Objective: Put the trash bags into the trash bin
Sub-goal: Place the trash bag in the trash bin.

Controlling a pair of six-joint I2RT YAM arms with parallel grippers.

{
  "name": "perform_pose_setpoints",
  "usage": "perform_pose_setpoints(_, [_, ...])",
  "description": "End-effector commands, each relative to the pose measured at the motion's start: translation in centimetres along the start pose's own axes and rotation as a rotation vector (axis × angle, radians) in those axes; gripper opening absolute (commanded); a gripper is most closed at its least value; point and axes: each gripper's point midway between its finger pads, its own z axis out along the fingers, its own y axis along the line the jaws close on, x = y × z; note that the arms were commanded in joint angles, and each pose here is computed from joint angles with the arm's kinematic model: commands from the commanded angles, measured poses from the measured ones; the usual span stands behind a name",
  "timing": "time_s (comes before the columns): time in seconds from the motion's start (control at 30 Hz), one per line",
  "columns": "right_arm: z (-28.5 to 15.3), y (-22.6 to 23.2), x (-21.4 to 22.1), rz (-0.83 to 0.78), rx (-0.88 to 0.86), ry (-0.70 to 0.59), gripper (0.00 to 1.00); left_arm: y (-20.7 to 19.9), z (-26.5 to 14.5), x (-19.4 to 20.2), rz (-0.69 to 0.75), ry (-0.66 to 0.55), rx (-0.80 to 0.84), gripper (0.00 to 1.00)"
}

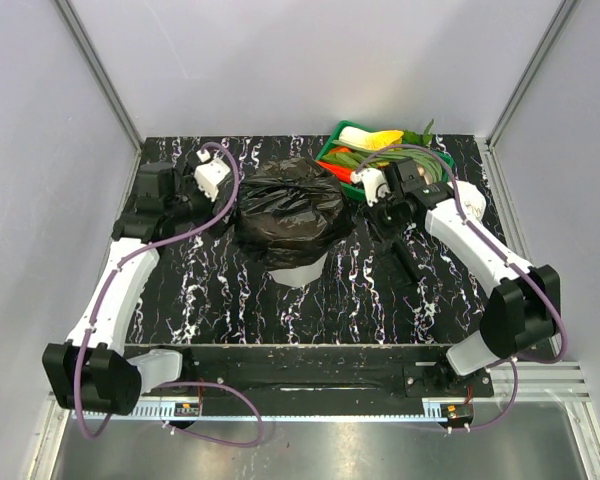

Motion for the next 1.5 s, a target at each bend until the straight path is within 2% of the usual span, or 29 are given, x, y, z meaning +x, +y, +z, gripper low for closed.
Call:
perform_pose_setpoints(0.0, [-4.5, -1.0, -3.6, -0.065, 0.079, -0.11, 0.29, 1.9, -3.0, -3.9, 0.074, -0.091, -0.11, 0.99])
perform_pose_setpoints(0.23, [-9.1, -0.7, -8.4, -0.09, 0.083, -0.221, 0.29, -0.7, -6.8, -6.7, 0.095, -0.147, -0.035, 0.99])
perform_pose_setpoints(0.47, [-11.8, 0.5, -12.4, -0.108, 0.015, -0.296, 0.32, -9.8, -11.2, -7.5, 0.17, -0.175, 0.289, 0.96])
perform_pose_setpoints(0.63, [-12.6, 0.8, -14.8, -0.157, -0.021, -0.334, 0.35, -14.0, -12.0, -6.7, 0.208, -0.19, 0.389, 0.96])
perform_pose_setpoints(0.9, [-12.6, 1.7, -18.7, -0.209, -0.11, -0.392, 0.43, -15.6, -8.7, -3.4, 0.166, -0.102, 0.41, 0.96])
perform_pose_setpoints(1.1, [-11.8, 3.2, -20.2, -0.198, -0.232, -0.416, 0.58, -15.6, -6.7, -3.9, 0.101, -0.098, 0.372, 0.95])
perform_pose_setpoints(1.4, [-10.4, 3.8, -21.4, -0.188, -0.314, -0.417, 0.64, -15.8, -4.2, -3.9, 0.078, -0.07, 0.322, 0.94])
perform_pose_setpoints(1.47, [-10.1, 4.3, -21.4, -0.183, -0.351, -0.413, 0.64, -16.0, -3.9, -3.7, 0.079, -0.063, 0.328, 0.9])
